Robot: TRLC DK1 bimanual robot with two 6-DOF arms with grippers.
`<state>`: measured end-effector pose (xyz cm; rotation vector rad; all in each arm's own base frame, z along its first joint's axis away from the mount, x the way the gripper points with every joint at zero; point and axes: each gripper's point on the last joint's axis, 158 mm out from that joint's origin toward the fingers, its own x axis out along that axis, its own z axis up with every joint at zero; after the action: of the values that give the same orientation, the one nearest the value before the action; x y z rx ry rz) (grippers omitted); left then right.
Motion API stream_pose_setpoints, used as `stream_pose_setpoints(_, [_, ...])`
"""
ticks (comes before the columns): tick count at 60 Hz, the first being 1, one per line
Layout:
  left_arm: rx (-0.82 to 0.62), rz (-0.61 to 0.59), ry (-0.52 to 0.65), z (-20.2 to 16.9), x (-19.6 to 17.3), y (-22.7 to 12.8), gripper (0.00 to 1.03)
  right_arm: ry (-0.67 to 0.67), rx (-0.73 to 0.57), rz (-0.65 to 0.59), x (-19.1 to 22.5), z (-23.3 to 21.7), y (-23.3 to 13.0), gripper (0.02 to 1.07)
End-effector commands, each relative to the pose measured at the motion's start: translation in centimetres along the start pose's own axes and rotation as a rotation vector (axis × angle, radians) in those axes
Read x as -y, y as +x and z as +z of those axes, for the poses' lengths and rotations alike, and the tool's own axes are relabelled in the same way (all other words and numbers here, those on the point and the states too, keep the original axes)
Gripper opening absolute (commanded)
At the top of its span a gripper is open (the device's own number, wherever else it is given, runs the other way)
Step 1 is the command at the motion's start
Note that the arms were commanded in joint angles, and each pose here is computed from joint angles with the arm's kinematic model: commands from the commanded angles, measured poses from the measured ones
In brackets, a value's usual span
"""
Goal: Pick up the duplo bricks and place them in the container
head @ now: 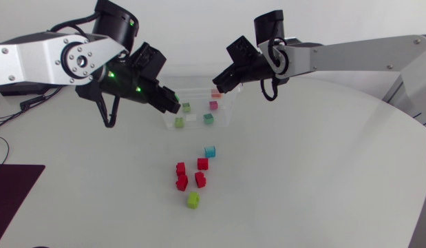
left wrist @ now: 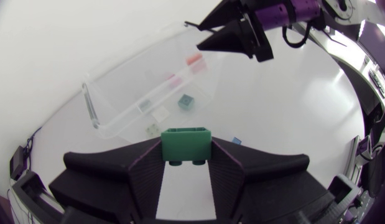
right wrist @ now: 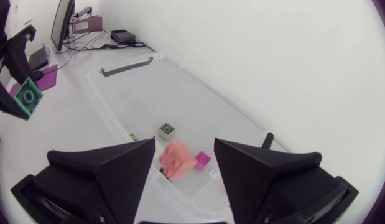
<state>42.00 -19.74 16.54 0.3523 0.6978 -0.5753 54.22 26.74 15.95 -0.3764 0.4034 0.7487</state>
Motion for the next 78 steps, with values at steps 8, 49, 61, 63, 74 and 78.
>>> stream_pose_setpoints(8, [0.189,0.043,-0.011,6.2,-3.9,0.8,0.21,-0.036,0.031,-0.016,-0.8,0.9,-5.1,0.97])
stream_pose_setpoints(49, [0.213,0.011,0.127,4.4,-4.6,-0.5,0.98,-0.304,-0.265,0.393,-13.5,-14.1,-4.8,0.97])
stream_pose_setpoints(61, [0.072,-0.171,0.272,-2.3,0.1,-3.3,0.98,-0.351,-0.309,0.445,-13.6,-15.7,-2.4,0.97])
stream_pose_setpoints(63, [0.040,-0.200,0.299,-3.7,0.8,-3.2,0.98,-0.360,-0.319,0.457,-13.6,-16.1,-2.0,0.96])
stream_pose_setpoints(74, [-0.095,-0.303,0.360,-9.9,3.1,-1.2,0.98,-0.375,-0.365,0.517,-13.6,-17.3,-0.3,0.96])
stream_pose_setpoints(78, [-0.139,-0.346,0.387,-11.8,4.1,-0.5,0.98,-0.390,-0.386,0.552,-14.2,-17.8,0.2,0.94])
